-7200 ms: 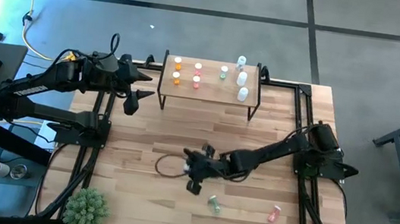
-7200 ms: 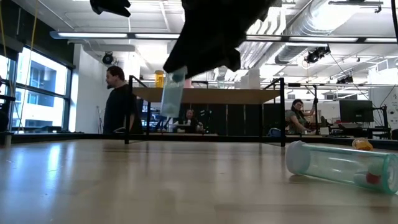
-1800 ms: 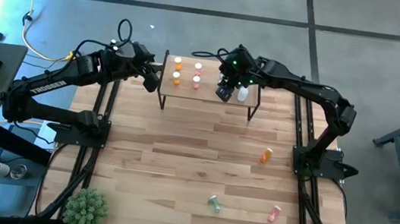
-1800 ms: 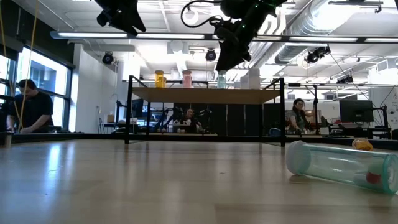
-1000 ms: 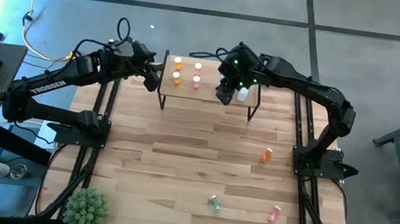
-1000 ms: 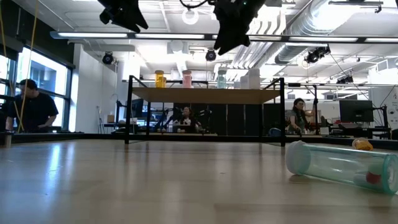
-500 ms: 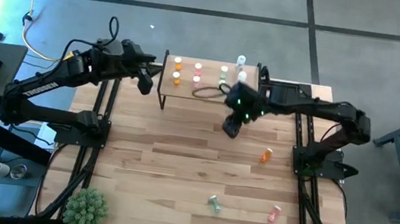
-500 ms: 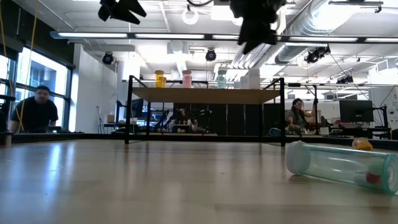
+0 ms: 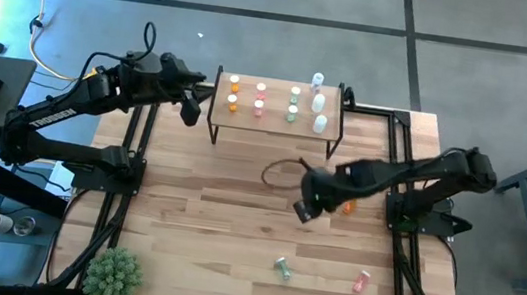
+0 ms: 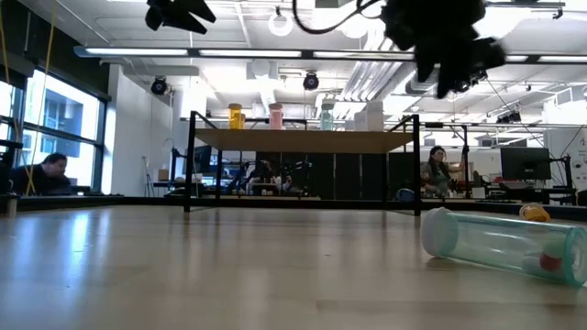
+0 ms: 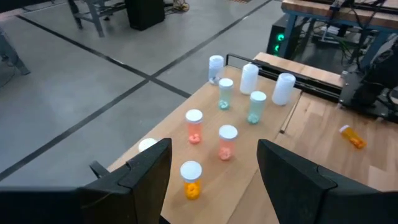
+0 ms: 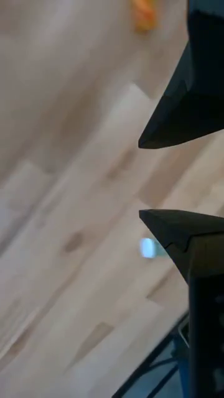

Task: Pick and place medicine bottles onto shelf by color
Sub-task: Put the pink pill bottle on the shelf aligned with the pink pill bottle

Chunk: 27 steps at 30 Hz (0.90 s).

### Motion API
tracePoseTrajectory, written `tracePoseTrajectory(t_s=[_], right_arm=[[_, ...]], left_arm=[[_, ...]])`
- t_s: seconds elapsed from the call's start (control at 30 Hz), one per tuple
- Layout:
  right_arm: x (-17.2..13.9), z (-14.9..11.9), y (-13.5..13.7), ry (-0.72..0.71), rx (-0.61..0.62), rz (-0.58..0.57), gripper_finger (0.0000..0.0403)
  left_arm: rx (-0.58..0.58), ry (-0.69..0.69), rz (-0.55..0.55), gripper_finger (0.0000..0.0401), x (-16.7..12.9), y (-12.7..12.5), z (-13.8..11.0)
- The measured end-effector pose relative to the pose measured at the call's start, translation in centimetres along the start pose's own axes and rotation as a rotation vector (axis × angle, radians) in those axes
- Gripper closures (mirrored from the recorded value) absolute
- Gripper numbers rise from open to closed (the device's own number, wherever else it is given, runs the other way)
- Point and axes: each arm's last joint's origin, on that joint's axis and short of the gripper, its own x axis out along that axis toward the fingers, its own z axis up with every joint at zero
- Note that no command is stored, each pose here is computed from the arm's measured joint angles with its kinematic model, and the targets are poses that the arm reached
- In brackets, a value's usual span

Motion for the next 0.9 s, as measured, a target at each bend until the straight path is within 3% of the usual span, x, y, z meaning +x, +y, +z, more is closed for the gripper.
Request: tracePoseTrajectory(t_s=[0.37,0.53,0.9], right_arm=[[0.6,-7.6,1.9,0.08,0.236,-0.031,0.0243],[0.4,-10.7,2.5,0.088,0.276,-0.021,0.0243],[0.0,-15.3,2.6,0.121,0.432,-0.034,0.0243]], left_arm=[[-0.002,0.005,-0.097,0.0174,0.0,-0.3,0.0],[0.0,0.006,-0.119,0.0174,0.0,-0.3,0.0],[0.0,0.012,-0.167,0.0174,0.0,-0.5,-0.1]])
